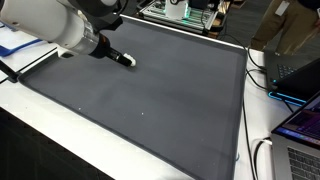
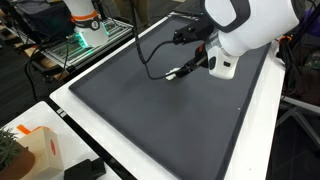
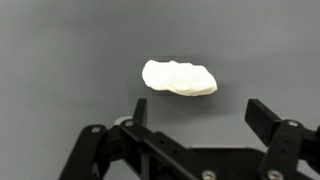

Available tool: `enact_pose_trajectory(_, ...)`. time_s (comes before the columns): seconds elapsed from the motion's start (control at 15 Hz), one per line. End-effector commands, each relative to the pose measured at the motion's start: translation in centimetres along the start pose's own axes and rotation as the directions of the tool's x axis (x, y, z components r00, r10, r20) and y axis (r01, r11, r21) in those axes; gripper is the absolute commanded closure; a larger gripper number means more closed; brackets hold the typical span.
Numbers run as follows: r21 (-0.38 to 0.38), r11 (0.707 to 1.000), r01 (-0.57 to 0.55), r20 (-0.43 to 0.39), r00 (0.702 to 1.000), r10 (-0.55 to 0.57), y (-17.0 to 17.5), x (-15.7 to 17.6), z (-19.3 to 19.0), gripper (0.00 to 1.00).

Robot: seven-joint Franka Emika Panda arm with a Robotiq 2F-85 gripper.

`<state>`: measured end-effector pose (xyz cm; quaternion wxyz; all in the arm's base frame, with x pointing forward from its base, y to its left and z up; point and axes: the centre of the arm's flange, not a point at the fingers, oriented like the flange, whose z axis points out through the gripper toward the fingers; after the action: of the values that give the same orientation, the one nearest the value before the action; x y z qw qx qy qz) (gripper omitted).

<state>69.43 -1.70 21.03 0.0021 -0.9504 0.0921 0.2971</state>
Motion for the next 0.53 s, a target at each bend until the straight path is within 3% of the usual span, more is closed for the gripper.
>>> enact_pose_trajectory(0.0, 0.019, 1.000, -0.010, 0.044, 0.999, 0.009, -0.67, 3.36, -0.53, 0.00)
enact_pose_trajectory(0.47, -0.017, 0.999, -0.036, 0.167, 0.985, 0.038, -1.30, 3.87, -0.14, 0.00)
